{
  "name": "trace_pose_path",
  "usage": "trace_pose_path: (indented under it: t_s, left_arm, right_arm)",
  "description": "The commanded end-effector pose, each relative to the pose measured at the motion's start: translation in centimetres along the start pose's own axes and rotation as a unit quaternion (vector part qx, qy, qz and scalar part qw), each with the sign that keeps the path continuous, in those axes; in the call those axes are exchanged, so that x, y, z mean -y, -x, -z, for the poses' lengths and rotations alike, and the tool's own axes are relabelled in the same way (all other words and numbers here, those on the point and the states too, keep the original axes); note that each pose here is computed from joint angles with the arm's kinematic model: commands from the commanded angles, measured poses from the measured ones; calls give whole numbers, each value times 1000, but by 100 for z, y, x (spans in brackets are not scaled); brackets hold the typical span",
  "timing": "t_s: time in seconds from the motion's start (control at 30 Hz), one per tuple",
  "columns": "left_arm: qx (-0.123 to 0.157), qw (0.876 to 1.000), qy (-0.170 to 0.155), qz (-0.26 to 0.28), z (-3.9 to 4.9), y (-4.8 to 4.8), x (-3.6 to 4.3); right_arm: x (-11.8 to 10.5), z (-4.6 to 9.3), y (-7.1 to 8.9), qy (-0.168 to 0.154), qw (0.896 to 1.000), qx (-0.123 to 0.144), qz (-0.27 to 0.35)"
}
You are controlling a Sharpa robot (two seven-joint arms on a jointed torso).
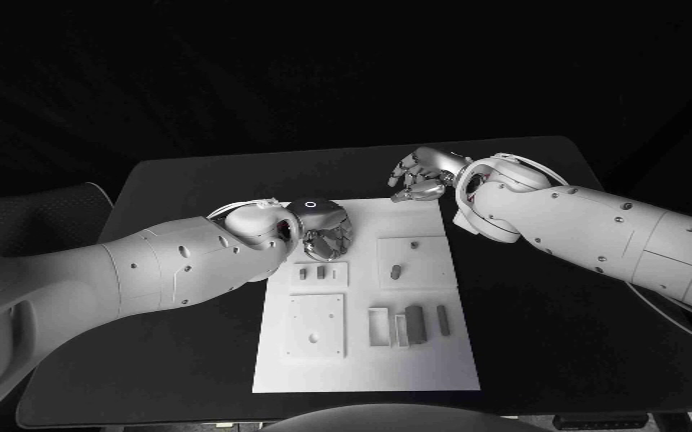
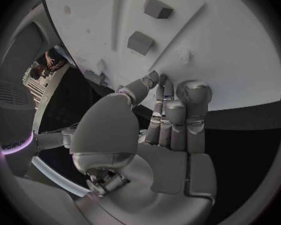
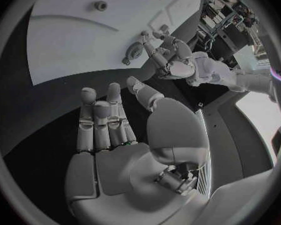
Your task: Assemble the parts on the task board
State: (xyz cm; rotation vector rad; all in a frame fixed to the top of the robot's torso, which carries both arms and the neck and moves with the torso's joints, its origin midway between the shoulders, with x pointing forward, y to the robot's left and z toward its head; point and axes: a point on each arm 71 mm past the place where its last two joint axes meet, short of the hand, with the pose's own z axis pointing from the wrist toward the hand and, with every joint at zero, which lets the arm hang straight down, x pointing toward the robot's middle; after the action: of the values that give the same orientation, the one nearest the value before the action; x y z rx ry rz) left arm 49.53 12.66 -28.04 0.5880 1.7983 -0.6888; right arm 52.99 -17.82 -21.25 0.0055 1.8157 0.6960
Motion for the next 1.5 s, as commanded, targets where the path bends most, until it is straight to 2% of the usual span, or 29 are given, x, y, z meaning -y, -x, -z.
trace_pose_path:
  t_s: [0.03, 0.27, 0.7, 1.1, 1.5]
  left_arm:
    - [-1, 1000, -7, 8, 5, -1, 10]
    - [11, 1000, -4, 8, 3, 17, -5]
    - [14, 1000, 4, 8, -26, 20, -18]
    - [-1, 1000, 2, 12, -54, -77, 19]
    - [-1, 1000, 1, 11, -62, -100, 32]
  right_arm:
    - [-7, 1, -11, 4, 1000, -7, 0]
    - [-9, -1, -12, 4, 1000, -7, 0]
    - [-13, -3, -14, 4, 1000, -7, 0]
    - [-8, -1, -12, 4, 1000, -7, 0]
    - [-7, 1, -13, 4, 1000, -9, 0]
